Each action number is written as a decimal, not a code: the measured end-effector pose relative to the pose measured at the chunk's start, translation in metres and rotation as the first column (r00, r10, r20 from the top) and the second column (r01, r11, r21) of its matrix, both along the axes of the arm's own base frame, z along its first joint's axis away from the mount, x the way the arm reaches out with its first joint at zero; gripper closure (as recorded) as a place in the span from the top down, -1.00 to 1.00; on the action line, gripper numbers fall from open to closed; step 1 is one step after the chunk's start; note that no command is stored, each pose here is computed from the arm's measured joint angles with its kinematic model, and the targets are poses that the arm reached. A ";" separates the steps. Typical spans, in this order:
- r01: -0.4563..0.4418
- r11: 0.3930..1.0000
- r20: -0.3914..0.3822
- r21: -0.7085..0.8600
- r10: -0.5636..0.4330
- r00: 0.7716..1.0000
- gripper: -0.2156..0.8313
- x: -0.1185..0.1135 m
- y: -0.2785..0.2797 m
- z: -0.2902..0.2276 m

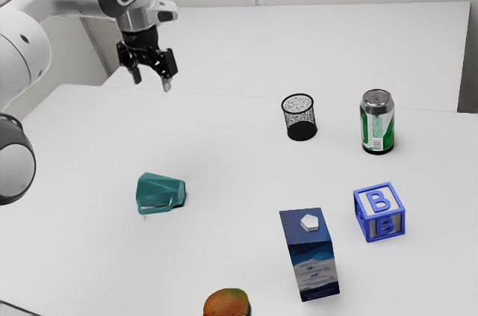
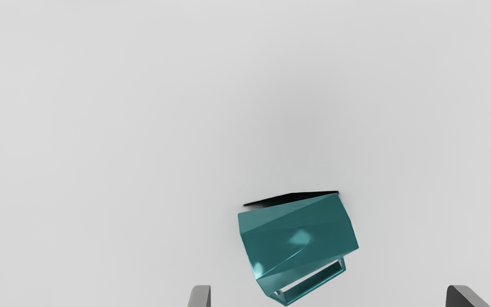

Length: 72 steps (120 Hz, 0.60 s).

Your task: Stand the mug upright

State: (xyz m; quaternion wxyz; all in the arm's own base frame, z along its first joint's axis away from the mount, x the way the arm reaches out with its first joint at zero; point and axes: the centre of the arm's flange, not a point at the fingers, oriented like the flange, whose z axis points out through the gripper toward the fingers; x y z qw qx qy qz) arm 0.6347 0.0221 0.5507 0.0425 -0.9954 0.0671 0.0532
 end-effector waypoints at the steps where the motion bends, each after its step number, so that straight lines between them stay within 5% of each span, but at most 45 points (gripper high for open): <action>1: 0.001 1.000 0.002 -0.001 -0.001 1.000 0.59 0.000 0.000 0.000; 25: -0.003 0.999 0.020 -0.049 0.004 1.000 0.59 -0.005 0.006 -0.002; 52: -0.116 0.987 -0.005 -0.113 0.116 0.993 0.59 -0.063 0.030 -0.058; 72: -0.250 0.942 -0.012 -0.222 0.254 0.967 0.59 -0.099 0.071 -0.098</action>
